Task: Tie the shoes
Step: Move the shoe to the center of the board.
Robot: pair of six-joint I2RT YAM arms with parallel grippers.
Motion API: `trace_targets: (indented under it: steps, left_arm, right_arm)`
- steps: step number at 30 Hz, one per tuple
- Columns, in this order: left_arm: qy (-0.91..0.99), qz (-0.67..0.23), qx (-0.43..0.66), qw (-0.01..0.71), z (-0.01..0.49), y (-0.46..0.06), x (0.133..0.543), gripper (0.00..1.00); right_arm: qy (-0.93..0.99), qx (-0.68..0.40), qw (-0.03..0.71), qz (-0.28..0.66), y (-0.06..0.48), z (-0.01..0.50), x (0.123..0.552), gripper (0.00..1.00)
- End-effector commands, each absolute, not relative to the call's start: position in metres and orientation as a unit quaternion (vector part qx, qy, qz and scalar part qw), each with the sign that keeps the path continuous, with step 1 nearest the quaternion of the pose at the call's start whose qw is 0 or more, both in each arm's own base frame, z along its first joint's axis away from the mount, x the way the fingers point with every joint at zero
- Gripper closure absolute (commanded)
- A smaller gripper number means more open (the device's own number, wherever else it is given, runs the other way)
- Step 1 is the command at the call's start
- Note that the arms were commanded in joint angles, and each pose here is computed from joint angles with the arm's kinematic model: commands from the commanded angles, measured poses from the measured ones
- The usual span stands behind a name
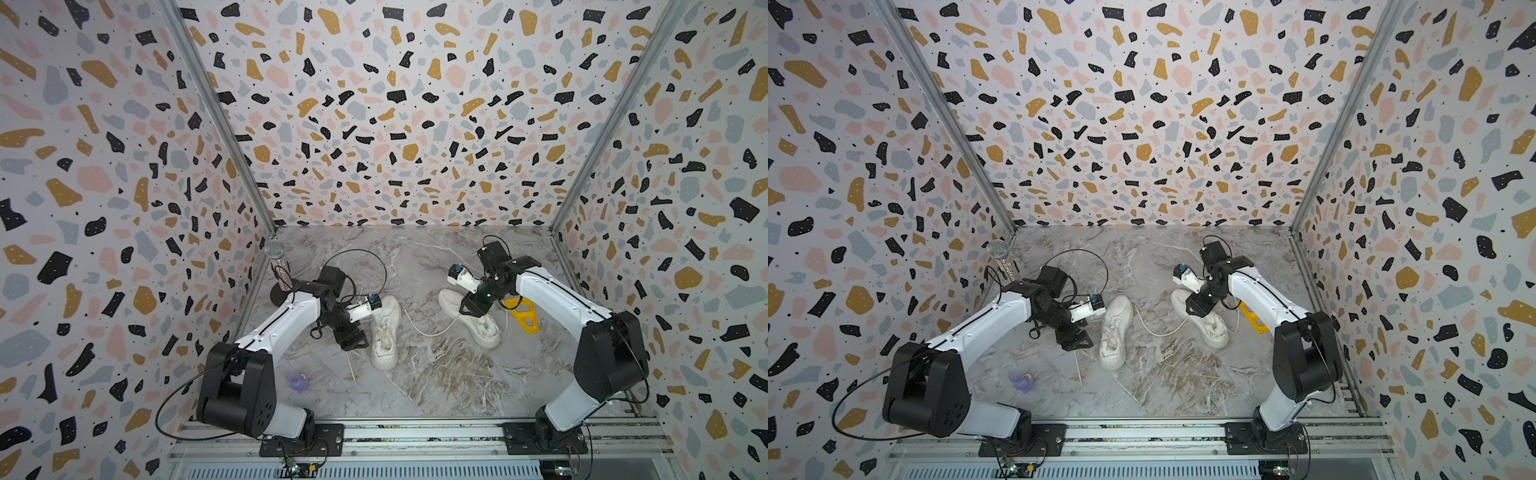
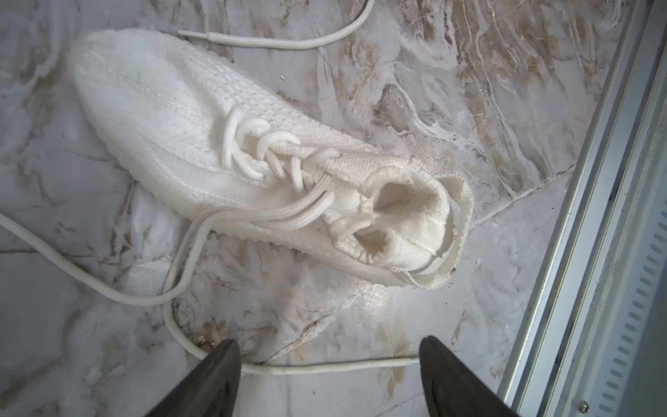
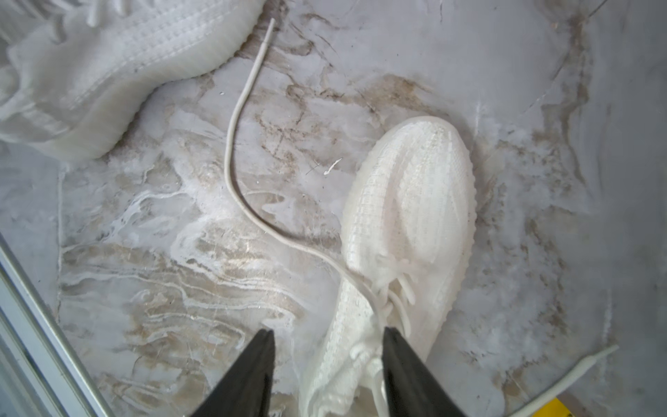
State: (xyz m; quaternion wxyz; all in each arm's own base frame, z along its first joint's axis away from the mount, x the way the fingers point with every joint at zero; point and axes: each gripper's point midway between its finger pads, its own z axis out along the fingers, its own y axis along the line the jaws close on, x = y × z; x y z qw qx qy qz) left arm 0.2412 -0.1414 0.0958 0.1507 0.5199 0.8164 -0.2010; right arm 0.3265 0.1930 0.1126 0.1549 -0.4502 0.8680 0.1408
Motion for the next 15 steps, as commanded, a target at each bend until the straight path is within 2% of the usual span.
trace_targets:
  steps: [1, 7, 15]
  left_arm:
    - [0.823, -0.213, 0.503, 0.158, 0.098, -0.145, 0.238, 0.19]
    - [0.829, -0.198, 0.497, 0.16, 0.094, -0.141, 0.243, 0.19]
    - [0.832, -0.193, 0.495, 0.162, 0.09, -0.14, 0.244, 0.19]
  right_arm:
    - [0.876, -0.451, 0.148, 0.086, 0.183, 0.099, 0.347, 0.32]
    - [0.85, -0.511, 0.121, 0.048, 0.182, 0.079, 0.339, 0.02]
    - [0.828, -0.549, 0.108, -0.025, 0.176, 0.058, 0.351, 0.0]
